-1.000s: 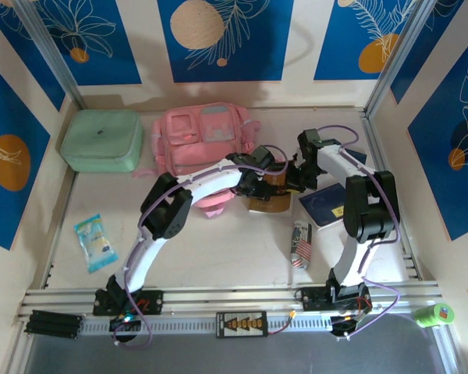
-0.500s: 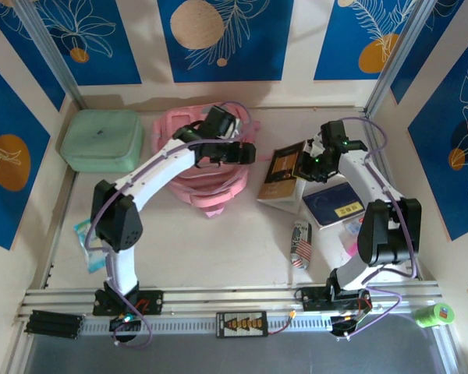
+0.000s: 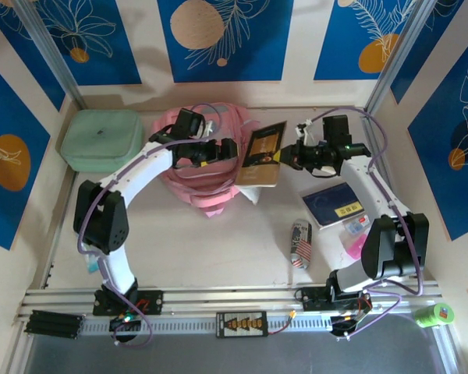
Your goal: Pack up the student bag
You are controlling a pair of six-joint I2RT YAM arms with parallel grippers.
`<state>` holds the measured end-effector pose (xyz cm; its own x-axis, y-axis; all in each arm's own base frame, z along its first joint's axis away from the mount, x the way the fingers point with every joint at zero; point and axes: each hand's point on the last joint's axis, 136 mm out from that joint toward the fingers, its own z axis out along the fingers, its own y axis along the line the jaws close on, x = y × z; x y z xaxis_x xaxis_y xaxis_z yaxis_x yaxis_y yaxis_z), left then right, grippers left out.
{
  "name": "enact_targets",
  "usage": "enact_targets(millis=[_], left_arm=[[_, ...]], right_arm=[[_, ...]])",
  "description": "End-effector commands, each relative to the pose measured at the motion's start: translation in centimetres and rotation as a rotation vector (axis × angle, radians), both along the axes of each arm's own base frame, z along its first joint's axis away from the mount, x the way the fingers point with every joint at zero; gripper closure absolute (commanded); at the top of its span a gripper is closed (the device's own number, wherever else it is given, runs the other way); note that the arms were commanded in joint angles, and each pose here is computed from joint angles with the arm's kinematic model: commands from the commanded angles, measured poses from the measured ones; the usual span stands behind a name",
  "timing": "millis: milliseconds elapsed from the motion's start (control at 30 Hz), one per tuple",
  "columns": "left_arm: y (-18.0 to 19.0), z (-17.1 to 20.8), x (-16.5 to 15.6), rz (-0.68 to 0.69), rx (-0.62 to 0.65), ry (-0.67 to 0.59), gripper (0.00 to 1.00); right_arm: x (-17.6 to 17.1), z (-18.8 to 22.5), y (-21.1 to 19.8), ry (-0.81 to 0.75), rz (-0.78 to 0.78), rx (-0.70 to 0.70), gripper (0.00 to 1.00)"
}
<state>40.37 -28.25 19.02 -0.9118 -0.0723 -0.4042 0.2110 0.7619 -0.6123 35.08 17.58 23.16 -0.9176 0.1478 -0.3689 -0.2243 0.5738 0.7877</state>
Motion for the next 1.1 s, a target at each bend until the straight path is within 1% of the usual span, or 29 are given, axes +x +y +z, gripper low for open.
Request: enact_targets(millis=[0,100,200,267,333,367,400,500,567,667,733,900,967,1067], left_arm=[[1.4,2.5,-0.1,0.024,-0.058,-0.026,0.0],[4.8,2.3,0.4,0.127,-0.015,-0.04,0.0],[8.9,1.7,0.4,0.27,0.05,-0.054,0.0],[12.1,0.9,0.1,0.387,0.15,-0.078,0.0],[13.9,0.2,-0.4,0.446,0.2,-0.091,0.0],[14.1,-0.1,-0.7,0.447,0.198,-0.093,0.0],[13.9,-0.5,-0.9,0.437,0.189,-0.084,0.0],[12.1,-1.8,-1.4,0.366,0.12,-0.031,0.0],[10.7,-3.1,-1.8,0.315,0.074,0.026,0.0],[9.2,-4.9,-2.0,0.256,0.033,0.091,0.03],[8.3,-5.7,-2.0,0.224,0.01,0.122,0.05],[6.4,-6.5,-1.6,0.158,-0.023,0.162,0.11],[6.4,-7.4,-1.3,0.165,0.004,0.199,0.16],[6.1,-8.1,-0.6,0.157,0.018,0.208,0.22]], right_arm=[[-1.0,4.8,3.9,-0.124,0.184,0.139,1.0],[-1.2,4.6,6.6,-0.121,0.26,0.143,1.0],[-0.8,3.3,9.3,-0.072,0.318,0.148,1.0],[0.3,1.4,10.4,0.004,0.315,0.138,1.0],[1.4,-0.9,10.7,0.103,0.298,0.116,1.0],[2.0,-2.5,10.7,0.165,0.28,0.088,1.0],[2.4,-4.0,10.5,0.208,0.264,0.053,1.0],[3.4,-8.9,8.9,0.301,0.196,-0.131,0.99],[3.6,-10.8,7.8,0.324,0.166,-0.227,0.85],[3.6,-11.5,7.1,0.31,0.146,-0.287,0.67],[3.6,-11.6,6.8,0.291,0.133,-0.328,0.6],[3.5,-12.5,6.4,0.298,0.111,-0.398,0.57],[3.3,-12.9,6.7,0.319,0.116,-0.389,0.57],[3.0,-13.1,7.2,0.337,0.131,-0.363,0.57]])
